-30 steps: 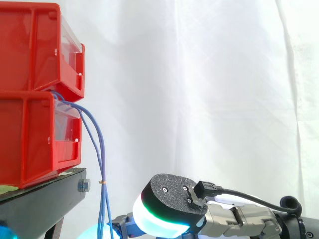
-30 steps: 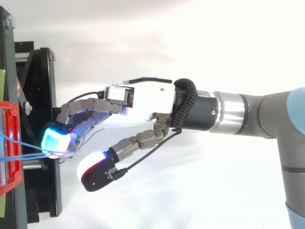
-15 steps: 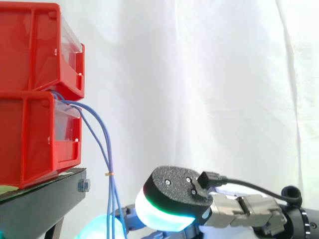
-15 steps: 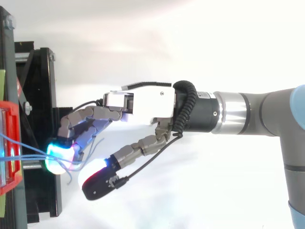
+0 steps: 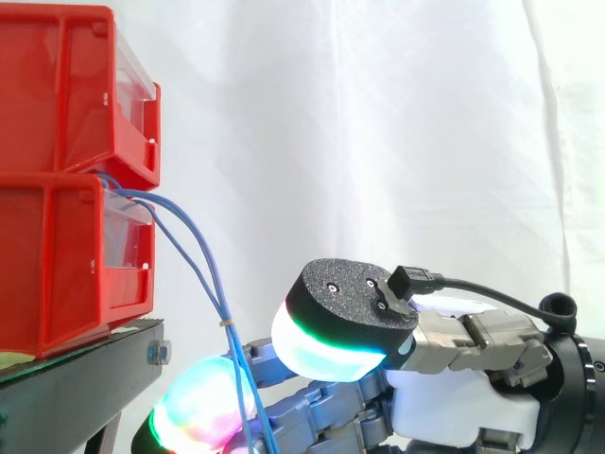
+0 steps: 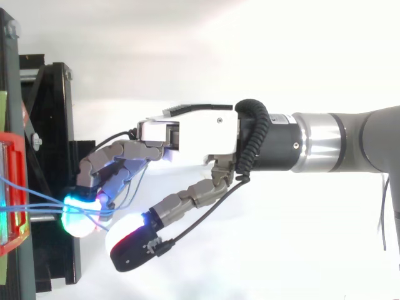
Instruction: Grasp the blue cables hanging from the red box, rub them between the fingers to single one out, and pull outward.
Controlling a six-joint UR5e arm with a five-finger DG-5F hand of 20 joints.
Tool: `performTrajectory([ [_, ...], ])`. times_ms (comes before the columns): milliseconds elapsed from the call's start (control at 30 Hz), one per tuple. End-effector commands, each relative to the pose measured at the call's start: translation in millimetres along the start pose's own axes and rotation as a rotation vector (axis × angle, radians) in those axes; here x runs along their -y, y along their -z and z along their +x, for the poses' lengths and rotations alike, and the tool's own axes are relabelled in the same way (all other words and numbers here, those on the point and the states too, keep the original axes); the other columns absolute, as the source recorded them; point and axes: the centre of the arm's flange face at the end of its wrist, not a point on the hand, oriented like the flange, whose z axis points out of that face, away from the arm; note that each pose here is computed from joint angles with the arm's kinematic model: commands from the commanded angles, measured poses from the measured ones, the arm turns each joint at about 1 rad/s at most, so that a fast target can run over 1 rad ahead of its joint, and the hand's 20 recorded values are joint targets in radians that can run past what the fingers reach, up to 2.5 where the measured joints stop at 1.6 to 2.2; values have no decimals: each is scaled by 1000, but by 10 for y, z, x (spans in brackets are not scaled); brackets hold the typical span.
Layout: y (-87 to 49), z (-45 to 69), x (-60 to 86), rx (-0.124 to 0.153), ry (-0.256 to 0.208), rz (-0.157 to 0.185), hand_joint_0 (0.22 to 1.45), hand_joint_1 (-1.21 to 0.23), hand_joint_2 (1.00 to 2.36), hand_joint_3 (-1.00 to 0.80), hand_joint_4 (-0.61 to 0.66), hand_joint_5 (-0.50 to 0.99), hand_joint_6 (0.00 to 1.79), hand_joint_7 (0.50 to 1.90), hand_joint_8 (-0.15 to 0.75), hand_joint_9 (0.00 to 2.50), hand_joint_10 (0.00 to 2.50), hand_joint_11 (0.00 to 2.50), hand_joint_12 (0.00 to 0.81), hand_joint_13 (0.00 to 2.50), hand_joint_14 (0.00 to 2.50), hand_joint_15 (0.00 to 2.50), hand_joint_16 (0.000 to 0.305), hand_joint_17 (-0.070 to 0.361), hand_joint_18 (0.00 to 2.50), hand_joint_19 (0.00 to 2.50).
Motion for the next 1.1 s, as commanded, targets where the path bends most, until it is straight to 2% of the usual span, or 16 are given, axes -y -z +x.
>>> performTrajectory([
  [0, 6, -59, -95, -3, 7, 6, 575, -706, 1009, -209, 273, -164, 880, 953, 384, 732, 11, 534, 448, 571, 9, 338, 65, 146, 642, 428],
  [300, 31, -176, -134, -3, 12, 25, 568, -654, 1006, -152, 270, -146, 880, 1006, 411, 792, 8, 541, 473, 619, 9, 348, 70, 157, 697, 420],
  [367, 38, -225, -136, 3, 8, 28, 575, -671, 1005, -100, 248, -143, 889, 1022, 417, 841, 11, 594, 477, 655, 9, 355, 70, 159, 752, 412],
  [600, 37, -278, -165, 9, 9, 25, 585, -706, 1009, -58, 222, -147, 903, 1045, 408, 860, 9, 646, 466, 673, 10, 363, 68, 153, 782, 420],
  [733, 23, -340, -351, 17, 12, 7, 589, -717, 1010, -78, 225, -148, 906, 1039, 401, 861, 9, 669, 458, 674, 10, 377, 67, 150, 778, 434],
  [867, 42, -401, -424, 21, 14, 20, 590, -730, 1012, -112, 230, -151, 911, 1017, 396, 853, 10, 674, 454, 672, 10, 380, 66, 148, 768, 434],
  [1067, 78, -424, -400, 19, 18, 52, 583, -739, 1012, -146, 246, -152, 913, 1019, 388, 847, 12, 676, 446, 664, 13, 383, 64, 145, 756, 459],
])
